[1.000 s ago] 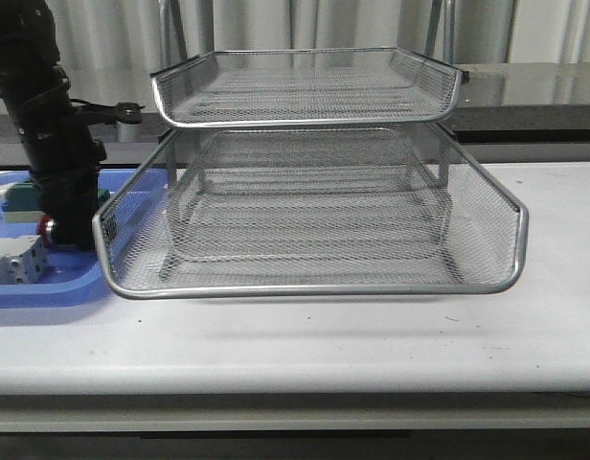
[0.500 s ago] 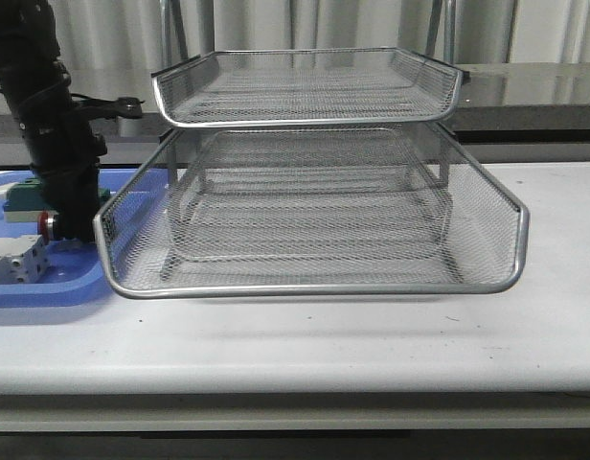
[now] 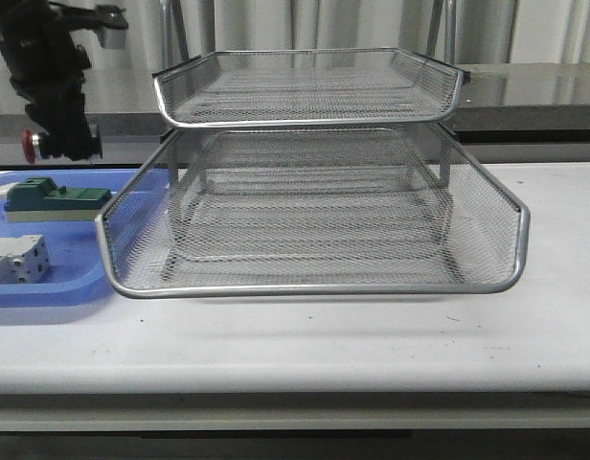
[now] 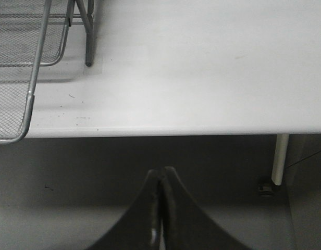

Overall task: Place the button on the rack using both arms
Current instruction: 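Carry the button over the pulled-out tier and lower it in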

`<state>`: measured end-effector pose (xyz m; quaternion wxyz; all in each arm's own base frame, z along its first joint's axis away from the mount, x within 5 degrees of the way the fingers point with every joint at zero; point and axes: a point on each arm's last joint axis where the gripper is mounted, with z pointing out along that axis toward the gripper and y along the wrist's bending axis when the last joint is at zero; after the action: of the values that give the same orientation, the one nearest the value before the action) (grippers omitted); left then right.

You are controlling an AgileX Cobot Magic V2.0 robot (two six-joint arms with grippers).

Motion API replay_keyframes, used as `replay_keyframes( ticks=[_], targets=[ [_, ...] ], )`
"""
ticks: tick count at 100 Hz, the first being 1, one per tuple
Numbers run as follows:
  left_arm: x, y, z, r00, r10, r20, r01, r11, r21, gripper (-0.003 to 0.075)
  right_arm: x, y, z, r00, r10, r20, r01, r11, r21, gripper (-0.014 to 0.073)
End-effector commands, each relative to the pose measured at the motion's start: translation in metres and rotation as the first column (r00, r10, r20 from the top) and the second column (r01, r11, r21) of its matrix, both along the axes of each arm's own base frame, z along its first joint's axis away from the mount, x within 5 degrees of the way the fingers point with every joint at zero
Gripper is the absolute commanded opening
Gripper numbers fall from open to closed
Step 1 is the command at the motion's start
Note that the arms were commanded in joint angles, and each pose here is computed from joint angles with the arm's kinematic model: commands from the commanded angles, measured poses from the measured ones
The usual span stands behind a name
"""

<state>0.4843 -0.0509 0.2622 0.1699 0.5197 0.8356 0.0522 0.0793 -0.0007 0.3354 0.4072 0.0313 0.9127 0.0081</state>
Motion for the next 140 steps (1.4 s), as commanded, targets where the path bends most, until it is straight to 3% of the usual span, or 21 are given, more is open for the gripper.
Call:
replay_keyframes(
  ticks=[1,31,57,93,119,140],
  targets=[
    [-0.023,0.001,0.066,0.994,0.016,0.112,-0.013,1.000,-0.024,0.0028,0.002,-0.001,0.013,0.997,-0.004,0.083,0.006,1.000,-0.016,-0.0069],
    [-0.061,0.002,0.120,0.978,0.078,0.196,-0.065,0.995,-0.071,0.0028,0.002,-0.001,0.013,0.997,-0.004,0.083,0.006,1.000,-0.016,-0.0069],
    [-0.110,-0.011,0.135,0.984,0.033,0.176,-0.021,0.997,-0.071,0.0028,0.002,-0.001,0.013,0.997,-0.004,0.083,0.006,1.000,-0.016,-0.0069],
    [-0.175,-0.072,0.130,0.986,-0.135,0.096,0.148,0.980,-0.135,0.0028,0.002,-0.001,0.013,0.997,-0.004,0.083,0.006,1.000,-0.016,-0.0069],
    [-0.199,-0.131,0.113,0.956,-0.293,0.028,0.293,0.941,-0.170,0.0028,0.002,-0.001,0.013,0.997,-0.004,0.083,0.006,1.000,-0.016,-0.0069],
    [-0.199,-0.175,0.093,0.930,-0.364,0.044,0.365,0.907,-0.213,0.0028,0.002,-0.001,0.013,0.997,-0.004,0.083,0.006,1.000,-0.016,-0.0069]
  ],
)
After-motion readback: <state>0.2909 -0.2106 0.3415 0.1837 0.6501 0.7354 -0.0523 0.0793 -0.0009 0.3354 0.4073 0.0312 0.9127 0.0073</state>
